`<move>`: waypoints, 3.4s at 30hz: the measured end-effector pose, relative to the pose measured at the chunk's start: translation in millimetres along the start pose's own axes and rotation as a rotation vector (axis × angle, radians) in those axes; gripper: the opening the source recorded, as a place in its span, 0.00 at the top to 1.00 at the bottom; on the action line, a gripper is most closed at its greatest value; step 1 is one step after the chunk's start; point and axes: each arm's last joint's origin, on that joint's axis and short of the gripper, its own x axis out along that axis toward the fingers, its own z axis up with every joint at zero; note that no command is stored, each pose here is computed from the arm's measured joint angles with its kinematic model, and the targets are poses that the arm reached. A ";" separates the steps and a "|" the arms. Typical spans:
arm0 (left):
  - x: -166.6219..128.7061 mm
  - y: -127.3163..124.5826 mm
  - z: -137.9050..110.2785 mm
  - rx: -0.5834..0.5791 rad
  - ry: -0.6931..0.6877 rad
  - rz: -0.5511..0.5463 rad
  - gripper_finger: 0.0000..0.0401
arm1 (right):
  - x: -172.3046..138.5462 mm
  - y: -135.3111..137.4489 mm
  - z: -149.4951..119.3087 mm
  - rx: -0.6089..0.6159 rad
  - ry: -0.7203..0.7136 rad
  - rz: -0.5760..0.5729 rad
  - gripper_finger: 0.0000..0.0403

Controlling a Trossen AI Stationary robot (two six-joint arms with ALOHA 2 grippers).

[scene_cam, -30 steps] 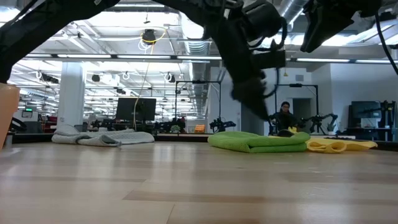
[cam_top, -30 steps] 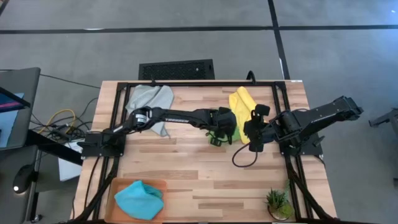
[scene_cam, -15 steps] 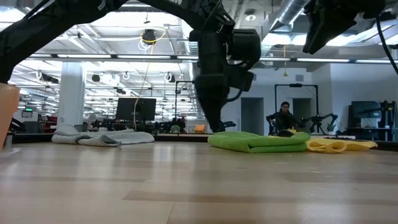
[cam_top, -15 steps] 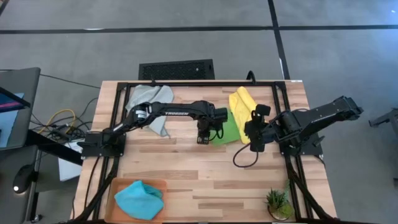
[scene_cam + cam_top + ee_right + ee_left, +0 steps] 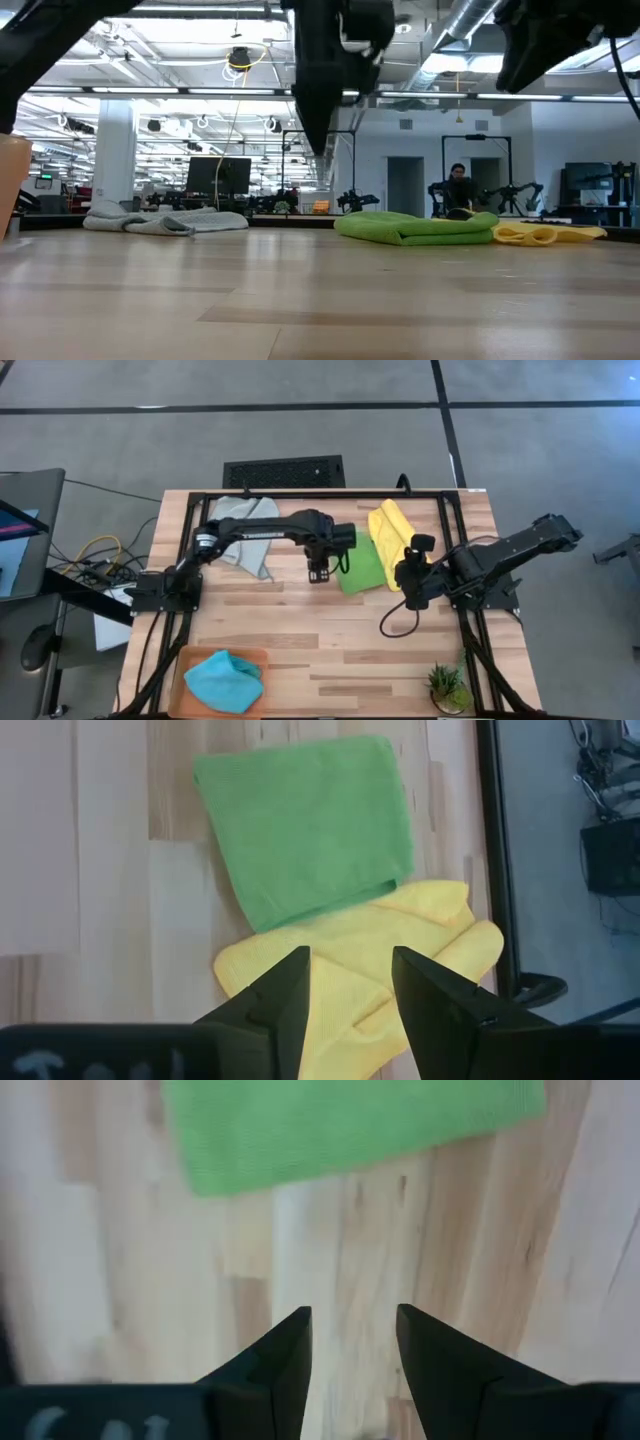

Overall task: Fold microfiber towels
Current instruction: Put the green microfiber towel into the orange bin

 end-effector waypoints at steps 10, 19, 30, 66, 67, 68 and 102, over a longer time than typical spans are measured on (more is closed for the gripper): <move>-7.8 -27.1 -15.8 -0.144 0.067 0.078 0.65 | 1.5 1.2 -2.1 -0.015 0.008 -0.004 0.58; -27.8 -46.5 -78.7 -0.376 0.058 0.289 0.65 | -0.4 4.2 -1.9 -0.052 -0.008 0.003 0.59; 8.7 -38.8 -96.9 -0.793 -0.617 -0.146 0.65 | -0.4 5.0 2.5 -0.017 -0.047 0.012 0.59; 154.8 -15.0 -54.0 -1.253 -0.643 -0.409 0.65 | -0.3 5.3 5.4 0.002 -0.072 0.017 0.59; 154.6 -14.8 -53.3 -1.254 -0.646 -0.405 0.65 | -0.3 5.3 5.4 0.002 -0.072 0.017 0.59; 154.4 -14.3 -52.3 -1.256 -0.654 -0.396 0.65 | -0.3 5.2 5.4 0.002 -0.072 0.017 0.58; 146.2 -5.1 -39.7 -1.166 -0.795 -0.194 0.88 | -0.3 5.4 6.0 0.006 -0.077 0.018 0.58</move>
